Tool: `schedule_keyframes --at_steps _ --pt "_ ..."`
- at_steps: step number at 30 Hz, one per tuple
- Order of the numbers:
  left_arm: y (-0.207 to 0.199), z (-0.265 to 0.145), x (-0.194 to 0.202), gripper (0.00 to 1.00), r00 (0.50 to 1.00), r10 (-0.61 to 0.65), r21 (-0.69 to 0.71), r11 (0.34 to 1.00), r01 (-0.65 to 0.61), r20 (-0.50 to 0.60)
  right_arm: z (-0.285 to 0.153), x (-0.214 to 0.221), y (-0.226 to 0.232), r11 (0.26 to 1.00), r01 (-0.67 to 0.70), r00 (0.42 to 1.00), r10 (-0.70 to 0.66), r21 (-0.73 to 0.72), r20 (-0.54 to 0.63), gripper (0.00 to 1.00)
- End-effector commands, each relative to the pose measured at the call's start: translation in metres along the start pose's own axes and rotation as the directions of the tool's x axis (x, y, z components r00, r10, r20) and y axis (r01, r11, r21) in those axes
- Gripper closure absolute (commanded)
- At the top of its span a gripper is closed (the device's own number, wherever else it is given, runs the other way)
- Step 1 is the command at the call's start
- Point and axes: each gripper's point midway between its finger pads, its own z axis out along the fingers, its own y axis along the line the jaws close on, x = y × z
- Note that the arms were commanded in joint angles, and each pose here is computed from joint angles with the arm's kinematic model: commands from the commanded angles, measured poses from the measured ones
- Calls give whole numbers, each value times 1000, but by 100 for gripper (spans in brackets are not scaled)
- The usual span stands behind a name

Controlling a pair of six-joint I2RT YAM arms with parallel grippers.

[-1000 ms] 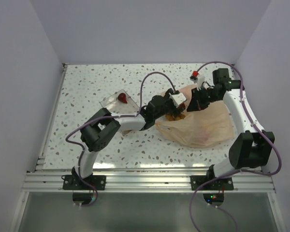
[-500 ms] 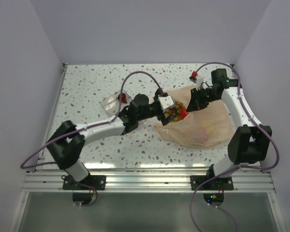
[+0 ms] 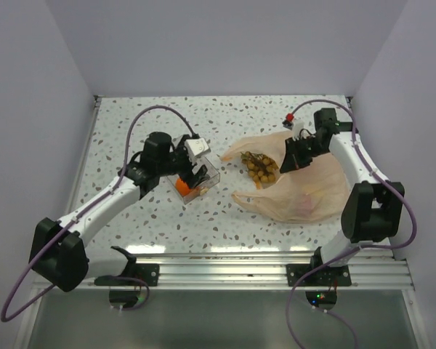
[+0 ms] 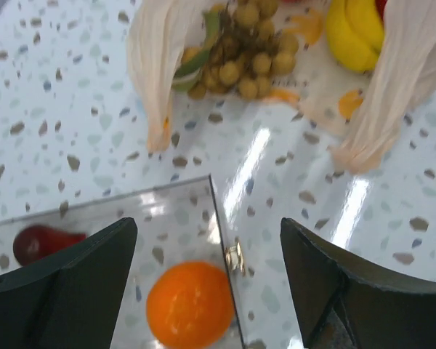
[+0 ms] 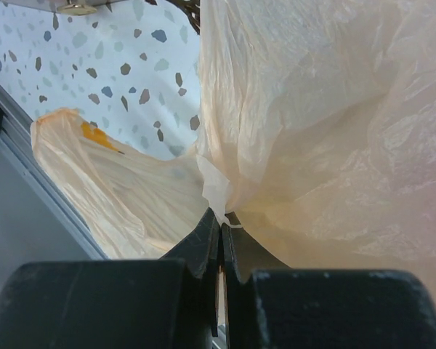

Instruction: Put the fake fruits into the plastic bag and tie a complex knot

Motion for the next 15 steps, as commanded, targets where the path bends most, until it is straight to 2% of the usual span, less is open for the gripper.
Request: schedule_keyframes --at_steps 1,5,7,10,15 --pt "-4 -29 39 13 984 15 51 999 -6 -177 -5 8 -1 999 25 1000 -25 22 -9 100" --pt "-5 -48 86 9 943 28 57 998 -9 -332 -5 15 -2 999 29 999 -28 29 -21 100" --pt "-4 -50 99 9 928 11 43 999 5 -373 -4 16 -1 999 27 999 -27 27 -25 100" --pt "7 -43 106 9 918 0 10 1000 5 -397 -4 15 0 999 25 999 -25 22 -22 100" --pt "35 -29 94 10 926 29 -13 999 -36 -375 -7 15 1 999 30 999 -29 29 -21 100"
